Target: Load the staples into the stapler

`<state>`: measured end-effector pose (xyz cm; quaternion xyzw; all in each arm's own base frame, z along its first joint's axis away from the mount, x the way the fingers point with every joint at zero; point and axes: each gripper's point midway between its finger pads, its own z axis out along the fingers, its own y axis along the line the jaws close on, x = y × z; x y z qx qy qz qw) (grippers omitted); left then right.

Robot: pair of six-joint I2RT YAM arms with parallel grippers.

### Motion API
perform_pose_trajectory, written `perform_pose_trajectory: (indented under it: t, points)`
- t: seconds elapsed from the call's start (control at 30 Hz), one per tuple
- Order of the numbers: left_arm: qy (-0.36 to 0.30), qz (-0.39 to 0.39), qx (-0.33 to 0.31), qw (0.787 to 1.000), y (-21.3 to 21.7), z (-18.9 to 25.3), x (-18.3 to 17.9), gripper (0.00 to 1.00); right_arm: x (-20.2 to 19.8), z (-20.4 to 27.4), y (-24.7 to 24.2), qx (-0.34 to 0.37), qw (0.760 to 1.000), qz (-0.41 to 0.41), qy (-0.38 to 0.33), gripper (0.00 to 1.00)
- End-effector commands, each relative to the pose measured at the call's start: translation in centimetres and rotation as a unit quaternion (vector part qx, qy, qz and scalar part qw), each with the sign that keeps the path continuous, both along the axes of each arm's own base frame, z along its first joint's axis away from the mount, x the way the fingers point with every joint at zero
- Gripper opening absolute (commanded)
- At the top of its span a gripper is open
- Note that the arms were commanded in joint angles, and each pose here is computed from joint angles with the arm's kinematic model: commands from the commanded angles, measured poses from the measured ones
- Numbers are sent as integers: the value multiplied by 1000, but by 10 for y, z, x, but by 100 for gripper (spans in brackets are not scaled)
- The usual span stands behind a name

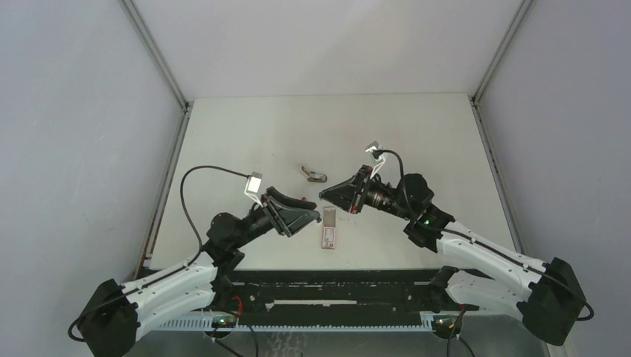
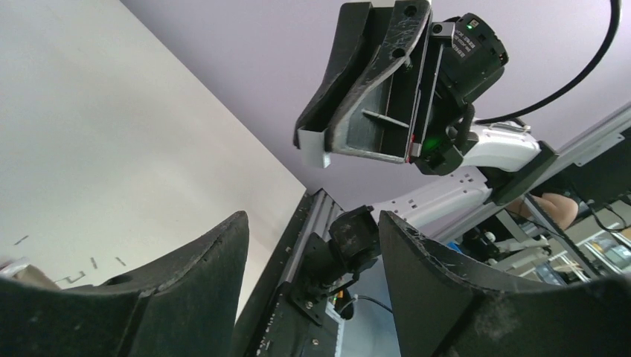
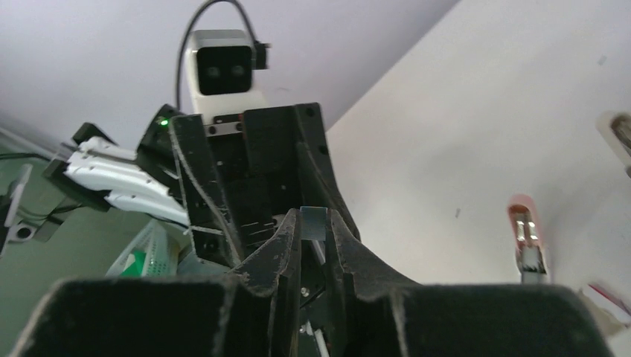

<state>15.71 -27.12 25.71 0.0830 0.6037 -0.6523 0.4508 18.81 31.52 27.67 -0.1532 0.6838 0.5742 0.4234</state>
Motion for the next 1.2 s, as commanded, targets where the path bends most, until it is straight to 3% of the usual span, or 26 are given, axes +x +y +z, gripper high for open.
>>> perform_pose_trajectory:
  t: [0.0, 0.17, 0.57, 1.17]
  points:
    - [-60, -49, -71, 994, -3, 65, -19, 68, -20, 36, 4, 58, 996, 52, -47, 12]
    - [-77, -74, -84, 991, -5, 79, -29, 65, -29, 37, 9, 63, 994, 77, -52, 13]
    - [-77, -82, -85, 990, -6, 80, -32, 40, -36, 41, 11, 73, 992, 96, -48, 13]
    - [-74, -78, -94, 990, -5, 83, -31, 23, -46, 33, 18, 67, 988, 131, -38, 13]
